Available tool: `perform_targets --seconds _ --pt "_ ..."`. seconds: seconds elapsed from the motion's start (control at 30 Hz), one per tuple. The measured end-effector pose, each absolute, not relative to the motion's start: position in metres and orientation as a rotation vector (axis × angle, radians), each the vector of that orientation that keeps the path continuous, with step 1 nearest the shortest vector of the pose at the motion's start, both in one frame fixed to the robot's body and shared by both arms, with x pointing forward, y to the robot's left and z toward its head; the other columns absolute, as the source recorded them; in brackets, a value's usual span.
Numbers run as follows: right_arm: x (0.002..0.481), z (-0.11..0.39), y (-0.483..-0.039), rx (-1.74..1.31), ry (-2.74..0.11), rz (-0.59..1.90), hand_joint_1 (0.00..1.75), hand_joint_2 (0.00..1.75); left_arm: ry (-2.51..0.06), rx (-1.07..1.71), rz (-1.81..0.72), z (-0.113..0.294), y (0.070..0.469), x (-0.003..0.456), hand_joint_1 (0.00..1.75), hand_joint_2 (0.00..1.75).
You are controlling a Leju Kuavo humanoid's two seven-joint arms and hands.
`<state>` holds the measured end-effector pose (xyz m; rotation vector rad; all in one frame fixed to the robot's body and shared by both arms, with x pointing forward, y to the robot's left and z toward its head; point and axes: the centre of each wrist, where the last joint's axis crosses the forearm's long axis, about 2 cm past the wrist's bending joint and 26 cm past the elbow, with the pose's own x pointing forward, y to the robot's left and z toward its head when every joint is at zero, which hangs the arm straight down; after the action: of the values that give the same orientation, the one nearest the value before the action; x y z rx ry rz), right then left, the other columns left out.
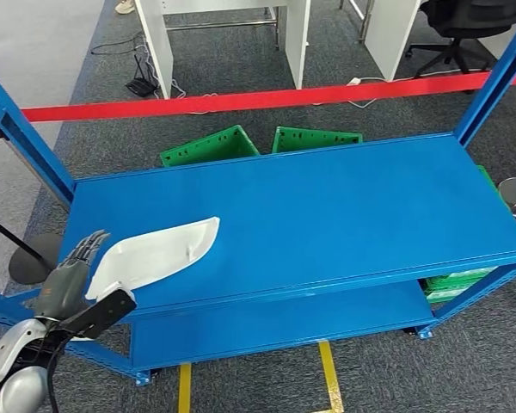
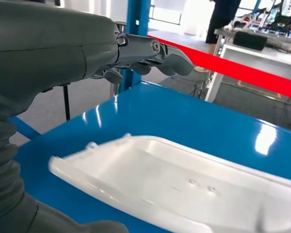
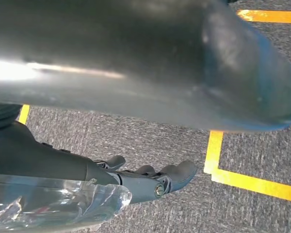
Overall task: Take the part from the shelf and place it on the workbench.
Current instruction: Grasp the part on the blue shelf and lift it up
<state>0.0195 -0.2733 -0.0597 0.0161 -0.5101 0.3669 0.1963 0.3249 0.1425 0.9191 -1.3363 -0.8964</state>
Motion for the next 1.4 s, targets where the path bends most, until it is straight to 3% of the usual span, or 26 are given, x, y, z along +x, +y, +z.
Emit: perform_targets --seconds 0.93,1.0,1.07,1.13,1.4 --pt "0.026 -0.062 -0.275 0.030 -0.509 0.390 0.00 0.00 -1.255 0.808 -1.082 0.126 0.325 0.198 0.00 1.75" --pt "0.029 -0.062 -0.274 0.037 -0.513 0.394 0.00 0.00 -1.259 0.788 -1.117 0.125 0.325 0.200 0.00 0.87" --pt "0.032 -0.062 -0.273 0.042 -0.516 0.398 0.00 0.00 -1.261 0.775 -1.142 0.125 0.324 0.201 0.00 0.87" --pt "0.033 -0.062 -0.273 0.044 -0.519 0.404 0.00 0.00 -1.260 0.762 -1.160 0.124 0.324 0.203 0.00 1.75" --pt "0.034 -0.064 -0.275 0.043 -0.512 0.422 0.00 0.00 -1.236 0.719 -1.212 0.116 0.325 0.200 0.00 1.75"
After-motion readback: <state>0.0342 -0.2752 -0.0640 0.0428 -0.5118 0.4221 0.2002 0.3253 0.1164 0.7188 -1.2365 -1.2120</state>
